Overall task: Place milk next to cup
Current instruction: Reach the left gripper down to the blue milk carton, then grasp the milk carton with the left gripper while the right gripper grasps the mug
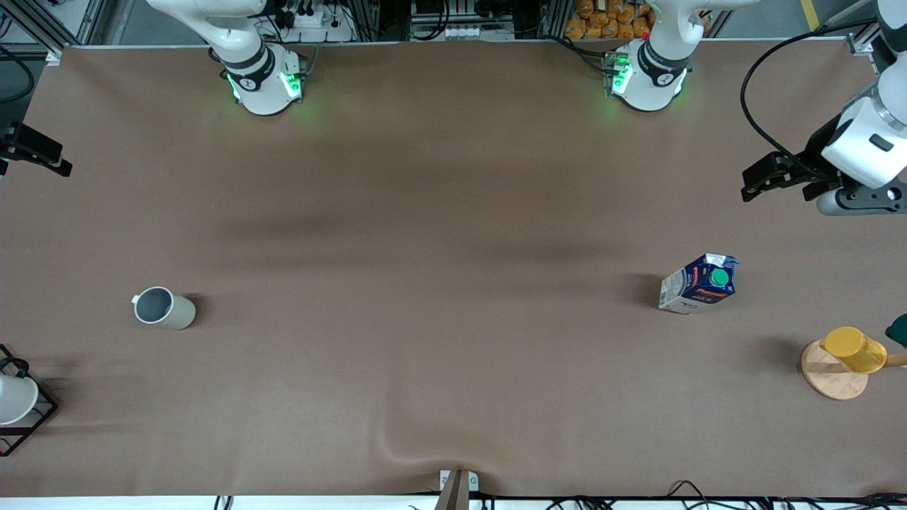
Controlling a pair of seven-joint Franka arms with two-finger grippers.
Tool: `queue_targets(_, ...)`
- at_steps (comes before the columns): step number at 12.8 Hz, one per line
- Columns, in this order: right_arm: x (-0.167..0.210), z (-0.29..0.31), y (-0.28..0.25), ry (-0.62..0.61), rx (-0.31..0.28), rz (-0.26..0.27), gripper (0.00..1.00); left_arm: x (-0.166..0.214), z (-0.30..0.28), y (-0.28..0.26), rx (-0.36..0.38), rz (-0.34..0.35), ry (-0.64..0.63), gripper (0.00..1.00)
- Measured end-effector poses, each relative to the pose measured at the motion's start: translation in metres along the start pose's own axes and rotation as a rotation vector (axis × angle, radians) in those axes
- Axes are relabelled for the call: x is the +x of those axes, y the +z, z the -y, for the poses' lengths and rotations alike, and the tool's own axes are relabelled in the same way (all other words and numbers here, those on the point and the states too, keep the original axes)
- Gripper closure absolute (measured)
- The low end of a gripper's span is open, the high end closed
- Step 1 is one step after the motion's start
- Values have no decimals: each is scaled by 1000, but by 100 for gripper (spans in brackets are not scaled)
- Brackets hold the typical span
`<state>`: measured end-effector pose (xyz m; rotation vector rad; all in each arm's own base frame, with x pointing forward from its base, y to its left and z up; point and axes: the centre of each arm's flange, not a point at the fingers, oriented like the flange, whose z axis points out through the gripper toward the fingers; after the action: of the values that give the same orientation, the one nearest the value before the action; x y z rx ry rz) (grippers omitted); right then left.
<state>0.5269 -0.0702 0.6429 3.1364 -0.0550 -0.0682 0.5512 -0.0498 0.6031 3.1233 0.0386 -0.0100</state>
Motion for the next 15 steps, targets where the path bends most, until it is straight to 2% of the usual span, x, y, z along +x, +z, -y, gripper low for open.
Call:
queue_targets(5,0,0,0,0,0,-1,0,1,5,0,0,-1,-1,0)
queue_targets(7,0,0,0,0,0,0,0,8,19,11,1,18,-28,0)
queue_targets(9,0,0,0,1,0,0,0,25,43,36,0,36,-62,0)
queue_targets(11,0,-1,0,1,0,1,0,47,62,77,29,43,-44,0)
queue_targets(15,-1,-4,0,7,1,1,0,79,63,159,43,99,-28,0)
